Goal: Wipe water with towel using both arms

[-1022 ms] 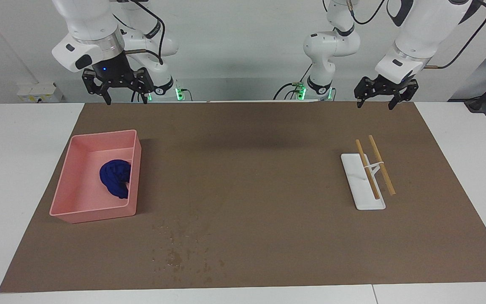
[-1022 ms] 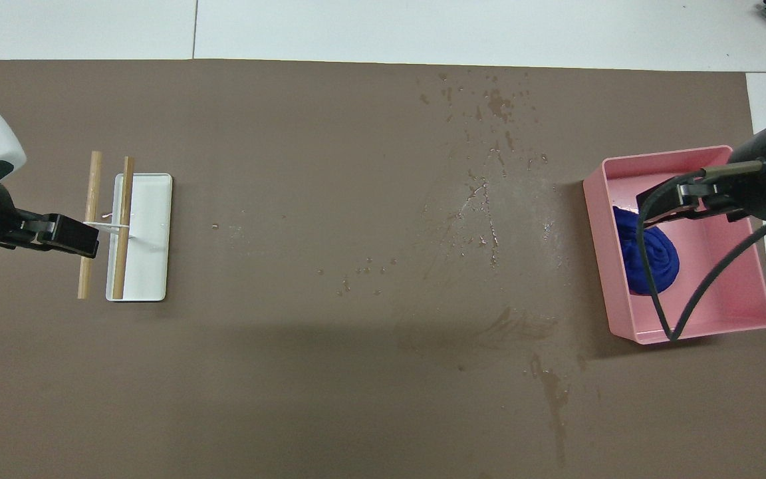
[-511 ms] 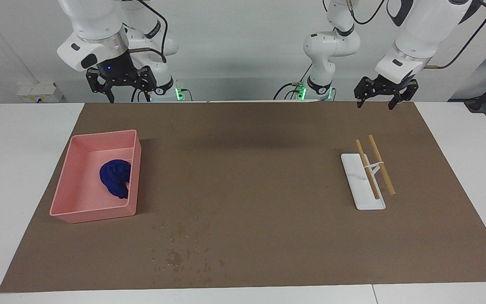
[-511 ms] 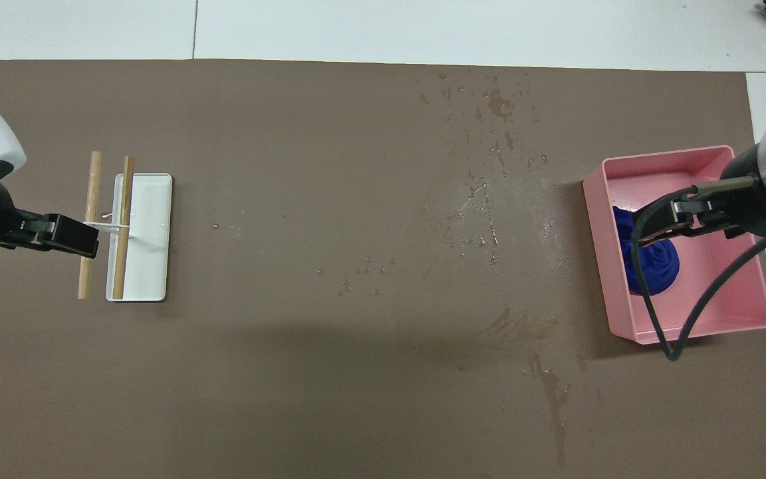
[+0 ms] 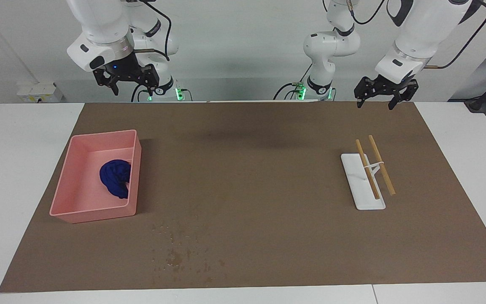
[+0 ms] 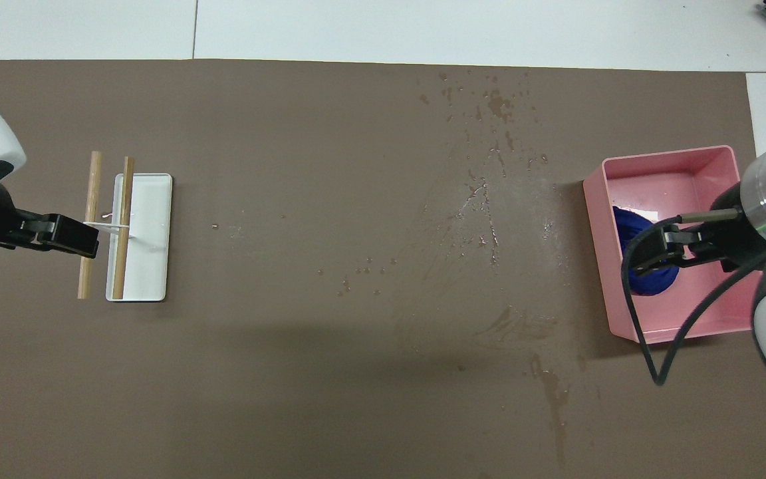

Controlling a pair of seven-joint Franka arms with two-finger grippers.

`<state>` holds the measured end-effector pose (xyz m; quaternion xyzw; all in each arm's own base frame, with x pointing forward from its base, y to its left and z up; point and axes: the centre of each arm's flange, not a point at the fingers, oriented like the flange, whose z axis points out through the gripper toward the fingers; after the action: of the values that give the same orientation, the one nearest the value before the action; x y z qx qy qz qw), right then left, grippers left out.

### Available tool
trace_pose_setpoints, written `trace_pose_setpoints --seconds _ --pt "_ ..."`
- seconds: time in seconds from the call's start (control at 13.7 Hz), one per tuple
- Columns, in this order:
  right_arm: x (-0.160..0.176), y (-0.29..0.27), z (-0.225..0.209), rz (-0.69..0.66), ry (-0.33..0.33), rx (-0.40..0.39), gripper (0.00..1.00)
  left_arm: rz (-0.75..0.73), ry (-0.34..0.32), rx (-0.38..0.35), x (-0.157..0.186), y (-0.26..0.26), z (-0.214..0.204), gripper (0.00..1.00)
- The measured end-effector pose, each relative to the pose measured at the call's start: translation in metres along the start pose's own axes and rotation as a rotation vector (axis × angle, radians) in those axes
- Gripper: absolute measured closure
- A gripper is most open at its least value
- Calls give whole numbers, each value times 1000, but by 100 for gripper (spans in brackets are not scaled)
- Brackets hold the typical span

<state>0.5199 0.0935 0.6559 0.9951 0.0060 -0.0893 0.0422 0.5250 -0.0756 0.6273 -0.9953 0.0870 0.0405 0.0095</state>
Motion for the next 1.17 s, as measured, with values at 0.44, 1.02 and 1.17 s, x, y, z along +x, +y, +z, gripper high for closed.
trace_pose_setpoints --seconds 0.44,1.02,1.17 --pt "-1 1 0 3 1 0 0 0 0 0 0 0 0 0" --pt "11 19 -5 35 69 82 0 0 0 0 0 0 0 0" --pt "14 48 -3 56 66 120 0 0 0 0 0 0 0 0"
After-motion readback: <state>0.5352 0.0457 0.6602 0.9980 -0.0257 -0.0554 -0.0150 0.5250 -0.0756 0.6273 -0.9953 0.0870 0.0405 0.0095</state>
